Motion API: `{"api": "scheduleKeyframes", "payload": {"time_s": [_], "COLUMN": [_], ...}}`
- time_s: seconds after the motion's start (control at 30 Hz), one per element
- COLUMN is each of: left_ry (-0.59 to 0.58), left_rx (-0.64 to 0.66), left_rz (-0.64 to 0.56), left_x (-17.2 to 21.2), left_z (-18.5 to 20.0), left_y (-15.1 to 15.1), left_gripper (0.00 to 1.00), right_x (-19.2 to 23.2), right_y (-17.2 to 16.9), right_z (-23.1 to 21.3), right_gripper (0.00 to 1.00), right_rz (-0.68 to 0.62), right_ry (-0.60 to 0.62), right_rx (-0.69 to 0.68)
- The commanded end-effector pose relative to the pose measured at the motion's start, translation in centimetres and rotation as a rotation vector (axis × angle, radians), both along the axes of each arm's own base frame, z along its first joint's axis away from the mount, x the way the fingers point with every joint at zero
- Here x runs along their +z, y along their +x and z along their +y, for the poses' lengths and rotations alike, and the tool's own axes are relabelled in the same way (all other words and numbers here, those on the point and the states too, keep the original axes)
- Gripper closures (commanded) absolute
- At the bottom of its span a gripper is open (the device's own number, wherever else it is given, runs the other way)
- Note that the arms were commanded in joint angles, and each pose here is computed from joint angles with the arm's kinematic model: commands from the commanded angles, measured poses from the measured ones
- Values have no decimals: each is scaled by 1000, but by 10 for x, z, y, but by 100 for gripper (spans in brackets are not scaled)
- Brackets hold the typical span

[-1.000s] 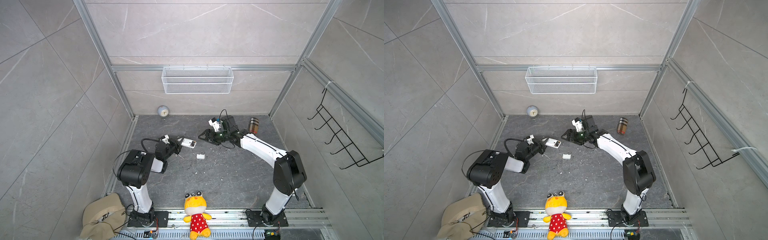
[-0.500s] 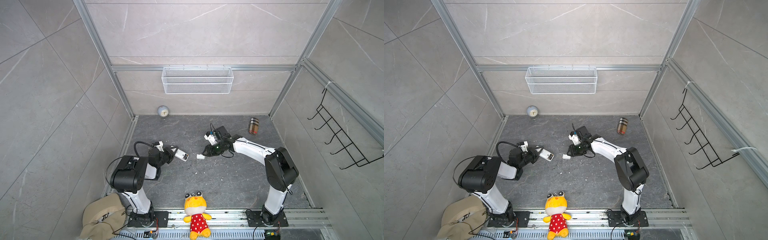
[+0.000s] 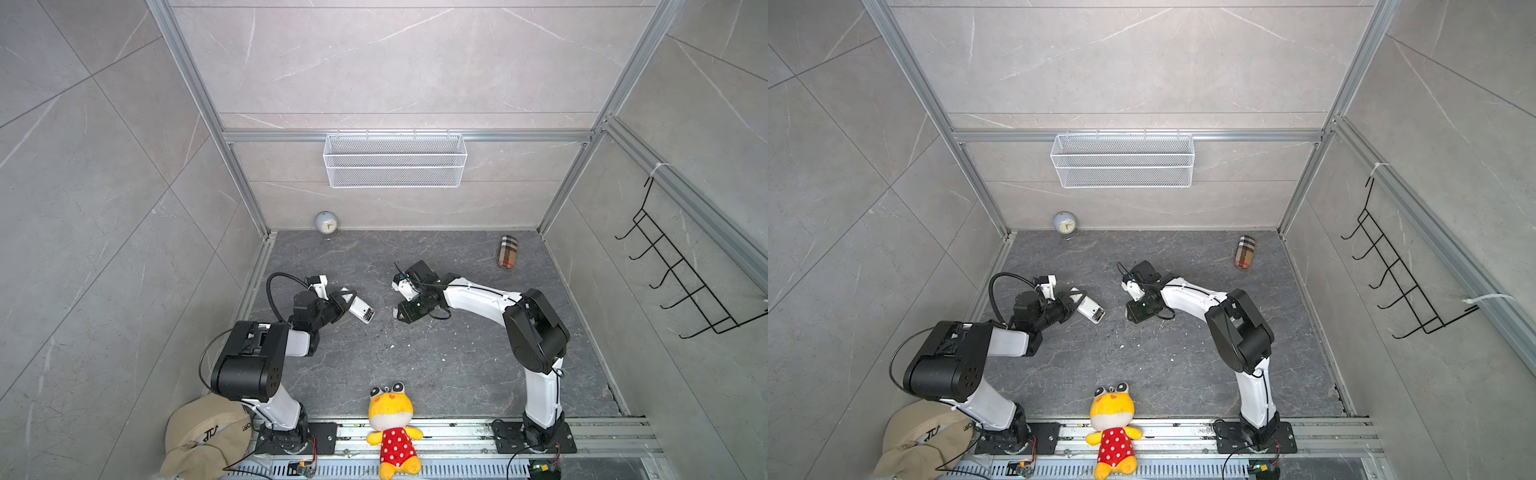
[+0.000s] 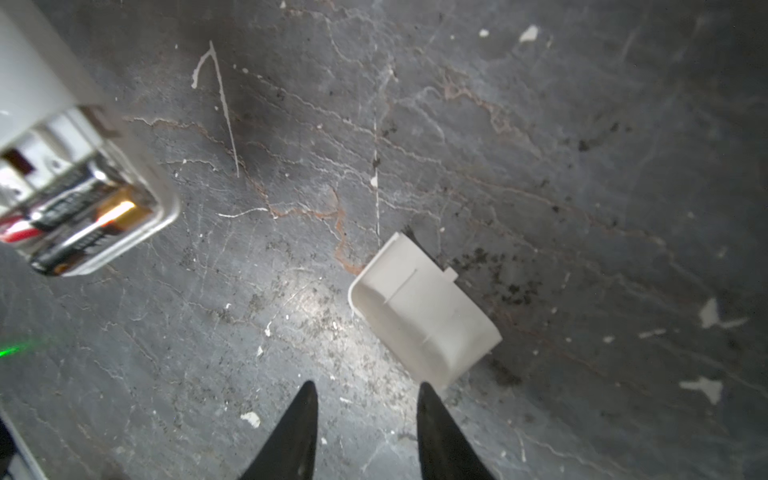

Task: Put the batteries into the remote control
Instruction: 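Move the right gripper to the white cover while the left gripper lowers the remote, then lower the open right gripper over the white battery cover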

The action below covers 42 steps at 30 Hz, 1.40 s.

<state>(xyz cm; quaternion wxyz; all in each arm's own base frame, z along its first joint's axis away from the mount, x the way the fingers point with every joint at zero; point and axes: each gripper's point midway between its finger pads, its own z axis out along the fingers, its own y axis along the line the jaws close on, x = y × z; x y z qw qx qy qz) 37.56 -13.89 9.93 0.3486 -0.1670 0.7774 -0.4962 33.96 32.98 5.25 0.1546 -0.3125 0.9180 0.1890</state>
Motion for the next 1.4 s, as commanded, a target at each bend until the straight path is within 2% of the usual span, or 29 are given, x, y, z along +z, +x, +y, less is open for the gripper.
{"api": "scheduleKeyframes", "payload": {"time_s": [0.0,0.5,0.77,1.1,1.2,1.37], "left_ry": [-54,-43,-46,-48,-48,-48], "left_rx": [-21,-8,-9,-11,-12,-11], "left_rz": [-74,-65,-65,-67,-65,-68], "left_x": [18,15,16,16,16,17], "left_z": [-1,5,5,4,4,4], "left_y": [7,7,7,6,6,6], "left_gripper": [91,91,91,91,91,91], "right_x": [-1,-18,-30,-34,-31,-22], "right_y": [5,12,4,7,8,11], "right_z": [-2,6,6,12,14,18], "right_gripper": [59,56,56,73,84,96], "right_rz": [-73,-82,-65,-76,-78,-83], "right_ry": [-90,-228,-269,-282,-280,-244], "right_rx": [55,152,177,176,172,136]}}
